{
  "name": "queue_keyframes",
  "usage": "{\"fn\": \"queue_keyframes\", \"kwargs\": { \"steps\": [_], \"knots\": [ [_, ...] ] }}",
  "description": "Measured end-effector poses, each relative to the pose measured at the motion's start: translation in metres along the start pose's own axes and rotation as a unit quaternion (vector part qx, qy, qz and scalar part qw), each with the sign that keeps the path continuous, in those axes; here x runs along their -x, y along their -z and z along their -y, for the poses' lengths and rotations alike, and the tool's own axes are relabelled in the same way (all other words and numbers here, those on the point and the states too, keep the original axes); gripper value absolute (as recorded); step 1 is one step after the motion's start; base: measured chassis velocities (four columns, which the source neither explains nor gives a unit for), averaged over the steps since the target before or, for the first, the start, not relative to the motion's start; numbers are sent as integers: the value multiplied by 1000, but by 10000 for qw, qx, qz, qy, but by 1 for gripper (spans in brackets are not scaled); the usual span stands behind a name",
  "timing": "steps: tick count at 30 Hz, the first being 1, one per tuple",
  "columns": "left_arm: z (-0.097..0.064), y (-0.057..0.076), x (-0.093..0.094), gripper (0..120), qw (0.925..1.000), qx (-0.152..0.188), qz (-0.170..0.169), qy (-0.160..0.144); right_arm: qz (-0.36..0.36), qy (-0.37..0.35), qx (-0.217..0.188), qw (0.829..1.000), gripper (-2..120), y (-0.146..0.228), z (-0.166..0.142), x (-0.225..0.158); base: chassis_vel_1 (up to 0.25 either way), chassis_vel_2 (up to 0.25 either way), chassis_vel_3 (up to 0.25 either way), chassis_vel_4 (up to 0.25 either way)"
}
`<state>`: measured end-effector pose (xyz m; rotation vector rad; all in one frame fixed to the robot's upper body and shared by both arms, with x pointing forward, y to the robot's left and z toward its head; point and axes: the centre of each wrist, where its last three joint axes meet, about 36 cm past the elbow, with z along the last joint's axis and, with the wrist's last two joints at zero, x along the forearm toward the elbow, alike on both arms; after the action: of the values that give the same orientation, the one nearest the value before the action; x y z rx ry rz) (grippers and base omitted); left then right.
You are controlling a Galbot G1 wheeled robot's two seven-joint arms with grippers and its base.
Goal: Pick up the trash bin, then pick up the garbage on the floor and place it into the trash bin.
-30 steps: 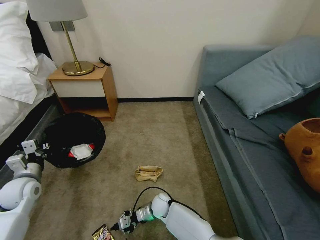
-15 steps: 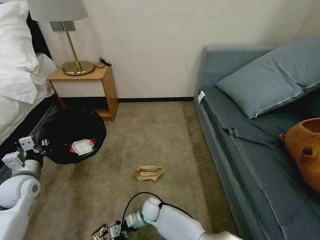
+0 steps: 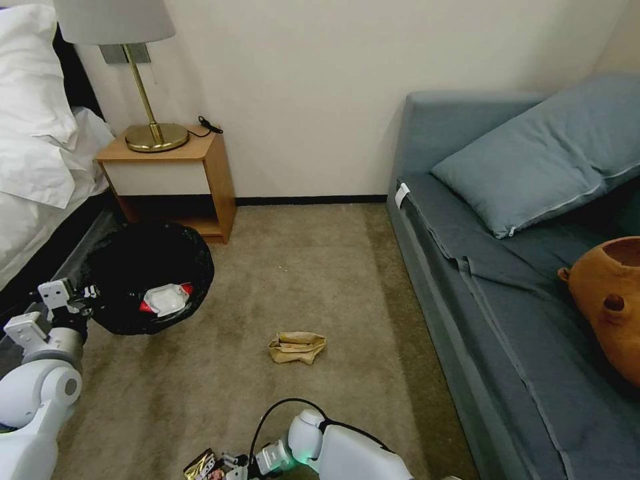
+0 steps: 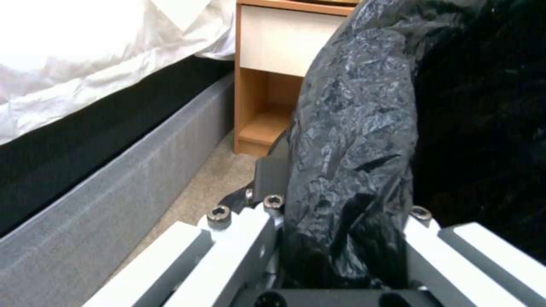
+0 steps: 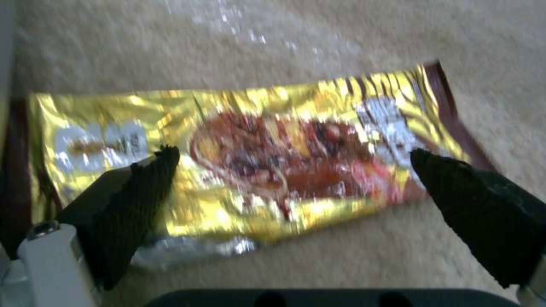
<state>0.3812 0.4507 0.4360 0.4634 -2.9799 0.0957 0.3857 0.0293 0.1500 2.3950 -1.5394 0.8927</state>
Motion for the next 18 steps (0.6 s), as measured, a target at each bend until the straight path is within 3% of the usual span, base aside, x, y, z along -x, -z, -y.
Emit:
{"fn": "queue_keyframes", "kwargs": {
  "steps": [14, 18],
  "knots": [
    [-2, -6, -2, 3, 10000, 10, 8, 39, -179, -72, -234, 9995, 98, -17, -7, -4, 0, 0, 0, 0],
    [-5, -7, -1, 3, 10000, 20, 11, 74, -231, -73, -214, 9995, 88, -21, -7, -6, 0, 0, 0, 0]
  ]
}}
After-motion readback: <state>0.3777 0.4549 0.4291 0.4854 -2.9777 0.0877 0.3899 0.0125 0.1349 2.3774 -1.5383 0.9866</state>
